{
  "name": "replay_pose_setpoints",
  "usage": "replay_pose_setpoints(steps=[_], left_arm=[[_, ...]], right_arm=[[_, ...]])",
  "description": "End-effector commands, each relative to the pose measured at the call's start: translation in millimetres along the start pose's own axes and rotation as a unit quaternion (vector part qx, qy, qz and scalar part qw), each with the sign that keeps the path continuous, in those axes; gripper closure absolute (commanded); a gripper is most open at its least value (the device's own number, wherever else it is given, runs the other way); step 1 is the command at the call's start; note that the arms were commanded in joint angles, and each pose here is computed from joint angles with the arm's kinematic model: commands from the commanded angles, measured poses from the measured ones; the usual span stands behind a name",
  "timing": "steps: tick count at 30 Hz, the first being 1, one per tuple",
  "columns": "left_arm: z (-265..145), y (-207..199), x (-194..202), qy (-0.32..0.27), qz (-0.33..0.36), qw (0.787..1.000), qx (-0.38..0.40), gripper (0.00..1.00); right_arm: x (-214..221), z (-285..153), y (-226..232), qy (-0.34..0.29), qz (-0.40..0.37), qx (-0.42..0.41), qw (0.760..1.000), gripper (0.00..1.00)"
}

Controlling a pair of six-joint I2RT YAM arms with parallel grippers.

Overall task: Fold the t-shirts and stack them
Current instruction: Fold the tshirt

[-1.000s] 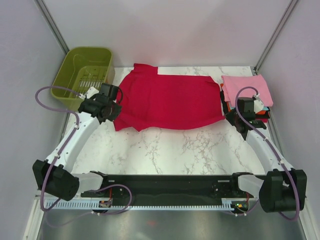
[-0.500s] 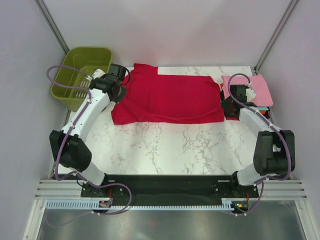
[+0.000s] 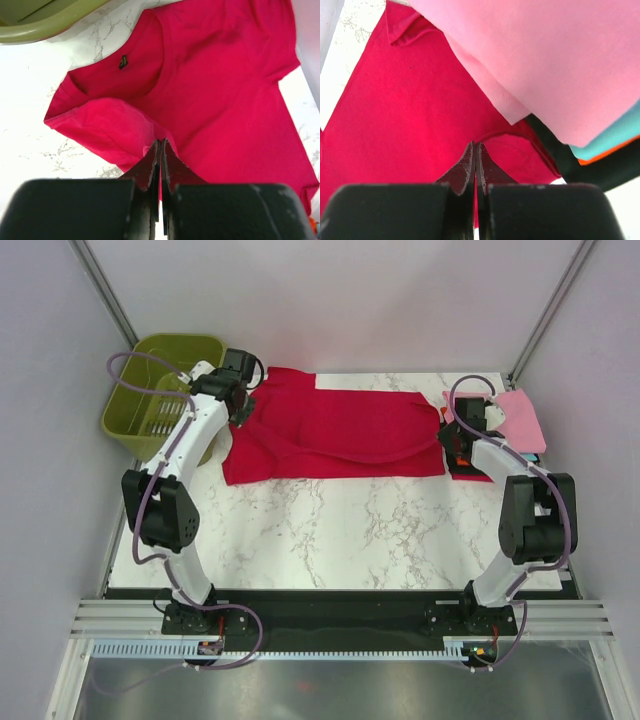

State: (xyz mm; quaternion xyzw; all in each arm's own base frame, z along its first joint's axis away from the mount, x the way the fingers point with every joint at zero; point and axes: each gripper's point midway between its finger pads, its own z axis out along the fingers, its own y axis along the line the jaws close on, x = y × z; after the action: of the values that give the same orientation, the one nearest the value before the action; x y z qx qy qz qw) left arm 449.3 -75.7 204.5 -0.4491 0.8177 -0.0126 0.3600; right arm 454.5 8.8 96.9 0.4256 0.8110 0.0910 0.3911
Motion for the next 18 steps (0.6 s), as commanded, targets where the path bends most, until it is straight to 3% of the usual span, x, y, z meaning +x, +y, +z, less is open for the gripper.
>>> replay_pose_setpoints(steps=[1,7,9,10,11,12,13,14,18], left_arm=[[7,-7,-17,-0.021,0.001,1.000,-0.002,0.98],[28,-22,-28,-0.025,0.001,1.000,-0.001,0.98],[37,-36,-37,-0.028,-0.001,1.000,0.010,0.98],[41,-41,-41,-0.025,0.001,1.000,0.016,0.89],[37,-56,-51,-0.031,-0.001,0.999,0.039,0.74],[52,-62,-47,-0.026,0.013,0.999,0.040,0.49],[53,-63,-49,-0.026,0.029,0.998,0.041,0.11],[53,-68,-53,-0.029,0.029,0.998,0.046,0.01],[48,-60,-51,-0.026,0.037,0.998,0.043,0.01]], right_arm=[[-20,5,21,-0.031,0.025,-0.021,0.999,1.00],[-31,21,34,-0.045,0.037,-0.022,0.998,1.00],[-39,28,42,-0.056,0.039,-0.022,0.997,0.94],[-40,30,44,-0.056,0.039,-0.023,0.997,0.86],[-43,34,48,-0.060,0.038,-0.025,0.997,0.54],[-44,35,50,-0.059,0.037,-0.028,0.997,0.33],[-44,36,52,-0.060,0.036,-0.031,0.997,0.25],[-44,35,53,-0.061,0.035,-0.039,0.997,0.21],[-42,16,59,-0.073,0.016,-0.053,0.996,0.23]])
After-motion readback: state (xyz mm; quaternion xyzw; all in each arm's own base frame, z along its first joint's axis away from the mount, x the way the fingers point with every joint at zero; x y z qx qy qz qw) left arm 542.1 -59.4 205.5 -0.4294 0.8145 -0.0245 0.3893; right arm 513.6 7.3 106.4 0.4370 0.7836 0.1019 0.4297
